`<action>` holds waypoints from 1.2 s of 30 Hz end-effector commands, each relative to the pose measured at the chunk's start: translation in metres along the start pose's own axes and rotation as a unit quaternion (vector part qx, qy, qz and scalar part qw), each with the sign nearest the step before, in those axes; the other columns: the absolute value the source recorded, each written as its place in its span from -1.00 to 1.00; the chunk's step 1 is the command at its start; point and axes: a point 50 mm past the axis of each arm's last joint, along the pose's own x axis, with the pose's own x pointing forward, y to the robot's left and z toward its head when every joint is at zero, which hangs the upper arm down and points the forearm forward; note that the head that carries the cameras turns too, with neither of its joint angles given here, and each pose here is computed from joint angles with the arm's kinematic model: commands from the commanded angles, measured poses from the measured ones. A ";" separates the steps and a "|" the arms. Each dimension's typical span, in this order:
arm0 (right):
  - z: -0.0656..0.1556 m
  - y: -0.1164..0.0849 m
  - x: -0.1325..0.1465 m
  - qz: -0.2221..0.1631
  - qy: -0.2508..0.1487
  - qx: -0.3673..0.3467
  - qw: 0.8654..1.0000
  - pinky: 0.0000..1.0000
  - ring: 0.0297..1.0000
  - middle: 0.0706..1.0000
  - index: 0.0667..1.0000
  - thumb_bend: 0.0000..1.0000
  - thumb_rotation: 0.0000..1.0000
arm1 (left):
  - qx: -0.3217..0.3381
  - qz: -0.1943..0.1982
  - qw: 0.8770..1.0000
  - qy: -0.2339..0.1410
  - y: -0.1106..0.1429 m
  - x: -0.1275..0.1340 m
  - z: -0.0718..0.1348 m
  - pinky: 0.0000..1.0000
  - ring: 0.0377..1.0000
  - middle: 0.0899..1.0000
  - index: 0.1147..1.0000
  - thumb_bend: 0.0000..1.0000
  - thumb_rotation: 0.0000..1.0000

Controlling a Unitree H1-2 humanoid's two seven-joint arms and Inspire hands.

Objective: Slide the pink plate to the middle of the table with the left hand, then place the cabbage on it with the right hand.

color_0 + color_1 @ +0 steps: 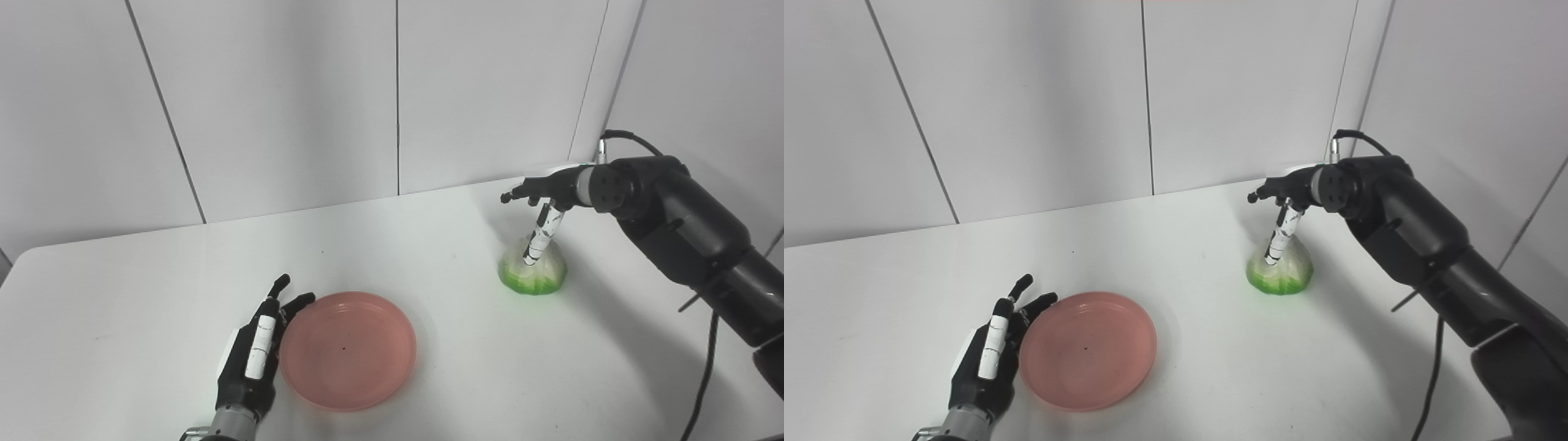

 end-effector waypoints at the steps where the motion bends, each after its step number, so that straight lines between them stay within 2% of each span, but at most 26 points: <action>1: 0.000 -0.026 -0.009 -0.051 -0.001 -0.021 0.999 0.48 0.75 0.81 0.77 1.00 -0.42 | -0.002 0.001 0.999 0.045 0.001 -0.009 -0.017 1.00 0.79 0.51 0.83 0.76 0.70; 4: -0.002 -0.020 -0.002 -0.038 0.005 -0.013 0.999 0.53 0.77 0.83 0.77 1.00 -0.42 | -0.003 0.001 0.999 0.046 0.001 -0.009 -0.016 1.00 0.79 0.50 0.83 0.76 0.69; 5: -0.003 -0.017 0.000 -0.033 0.006 -0.004 0.999 0.49 0.77 0.84 0.78 1.00 -0.43 | -0.002 0.000 0.999 0.046 0.000 -0.009 -0.016 1.00 0.79 0.50 0.83 0.77 0.69; 6: -0.003 -0.016 0.002 -0.027 0.007 0.006 1.000 0.37 0.75 0.86 0.78 1.00 -0.48 | -0.001 0.000 0.999 0.046 0.000 -0.009 -0.016 1.00 0.78 0.50 0.83 0.77 0.70; 11: -0.004 -0.007 0.011 -0.005 0.011 0.020 1.000 0.22 0.63 0.84 0.79 1.00 -0.49 | 0.000 -0.002 0.999 0.047 0.001 -0.009 -0.015 1.00 0.79 0.51 0.84 0.77 0.72; 17: -0.001 0.006 0.021 0.015 0.009 0.022 1.000 0.24 0.57 0.80 0.79 1.00 -0.45 | 0.005 -0.003 0.999 0.050 0.001 -0.010 -0.015 1.00 0.77 0.50 0.85 0.76 0.73; 24: 0.003 0.009 0.025 0.047 0.017 0.027 0.998 0.32 0.74 0.91 0.79 1.00 -0.41 | 0.008 -0.002 0.999 0.051 0.001 -0.010 -0.013 0.96 0.76 0.50 0.85 0.75 0.73; 26: 0.003 0.011 0.026 0.055 0.023 0.032 0.998 0.42 0.84 0.97 0.80 1.00 -0.46 | 0.013 -0.003 0.999 0.051 0.000 -0.010 -0.013 0.93 0.75 0.51 0.85 0.74 0.75; 30: 0.002 0.017 0.030 0.064 0.034 0.035 0.997 0.48 0.80 0.91 0.81 1.00 -0.51 | 0.016 -0.004 0.999 0.050 0.001 -0.010 -0.012 0.92 0.74 0.51 0.85 0.72 0.75; 36: 0.004 0.025 0.031 0.058 0.045 0.028 0.997 0.46 0.81 0.88 0.79 1.00 -0.62 | 0.016 -0.006 0.999 0.052 0.002 -0.011 -0.012 0.90 0.74 0.51 0.85 0.73 0.74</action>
